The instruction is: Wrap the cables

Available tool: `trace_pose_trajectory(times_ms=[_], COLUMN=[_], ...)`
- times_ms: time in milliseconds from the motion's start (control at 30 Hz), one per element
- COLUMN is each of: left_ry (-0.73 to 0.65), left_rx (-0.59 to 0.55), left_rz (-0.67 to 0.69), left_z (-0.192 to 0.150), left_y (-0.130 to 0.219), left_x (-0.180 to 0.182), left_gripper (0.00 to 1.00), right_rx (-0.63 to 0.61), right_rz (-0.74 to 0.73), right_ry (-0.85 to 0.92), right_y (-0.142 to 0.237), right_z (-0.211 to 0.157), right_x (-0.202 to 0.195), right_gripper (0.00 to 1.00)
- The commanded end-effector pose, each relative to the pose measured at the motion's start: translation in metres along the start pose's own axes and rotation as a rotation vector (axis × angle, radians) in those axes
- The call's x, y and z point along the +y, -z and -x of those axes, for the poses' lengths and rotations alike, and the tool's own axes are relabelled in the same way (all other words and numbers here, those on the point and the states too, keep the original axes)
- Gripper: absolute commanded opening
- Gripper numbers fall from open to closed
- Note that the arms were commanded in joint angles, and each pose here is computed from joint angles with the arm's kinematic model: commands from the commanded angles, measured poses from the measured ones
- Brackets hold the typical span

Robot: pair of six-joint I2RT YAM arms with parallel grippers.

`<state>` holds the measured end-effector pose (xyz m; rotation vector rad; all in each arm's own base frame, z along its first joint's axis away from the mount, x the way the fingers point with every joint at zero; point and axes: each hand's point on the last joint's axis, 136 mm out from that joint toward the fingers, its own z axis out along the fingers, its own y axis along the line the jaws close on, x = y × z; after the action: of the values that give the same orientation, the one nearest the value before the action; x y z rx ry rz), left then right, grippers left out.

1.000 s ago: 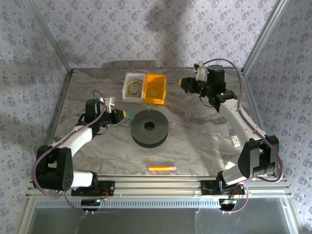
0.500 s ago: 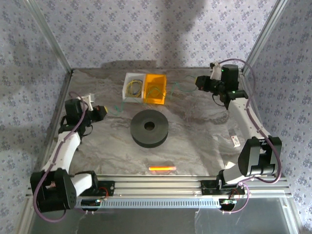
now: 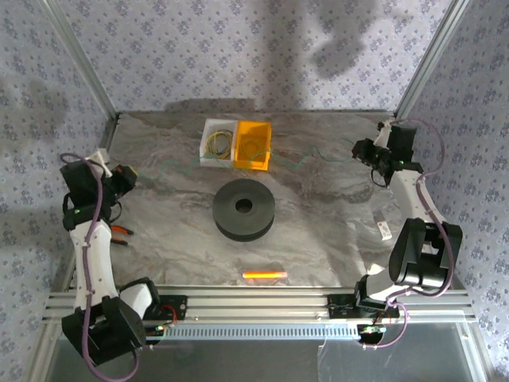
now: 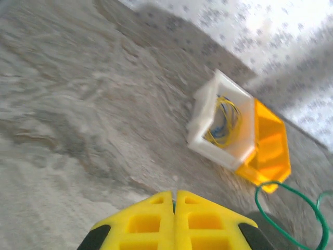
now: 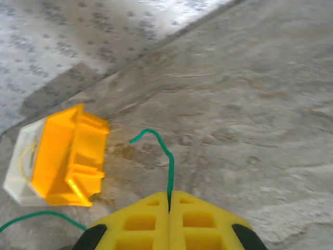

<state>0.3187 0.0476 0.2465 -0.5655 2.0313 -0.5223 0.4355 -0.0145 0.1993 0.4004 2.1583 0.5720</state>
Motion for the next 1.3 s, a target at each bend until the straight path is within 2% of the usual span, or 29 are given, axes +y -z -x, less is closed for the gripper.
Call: trace_pose_trajectory(times_ms=[0, 233, 367, 667, 1033, 1267], left_ry=[0.077, 0.166, 0.182, 0.214, 0.258, 0.264], left_rx=[-0.112, -0.235, -0.284, -0.337, -0.38, -0.382], left_rz=[0.093, 0.158, 0.198, 0.261, 0.263, 0.249], left_z=[0.034, 0.076, 0.093, 0.105, 0.118, 0.118], left_y=[0.025, 0.057, 0.074, 0.094, 0.101, 0.099], left_x=[0.019, 0.047, 0.058, 0.08, 0.092, 0.092], left_gripper=[0.0, 0.0, 0.0, 0.0, 0.0, 0.0], right_rx=[-0.089, -0.101, -0.102, -0.101, -0.227, -0.395], right_rz=[-0.096, -0.1, -0.087, -0.079, -0.105, -0.164], right_ry=[-0.077, -0.185, -0.209, -0.226, -0.445, -0.674], right_y=[0.002, 0.001, 0.001, 0.004, 0.023, 0.04], right_z=[0.016, 0.014, 0.013, 0.004, -0.009, -0.028], right_x=[-0.041, -0.072, -0.076, -0.079, -0.119, -0.152], right_gripper=[0.0, 0.0, 0.0, 0.0, 0.0, 0.0])
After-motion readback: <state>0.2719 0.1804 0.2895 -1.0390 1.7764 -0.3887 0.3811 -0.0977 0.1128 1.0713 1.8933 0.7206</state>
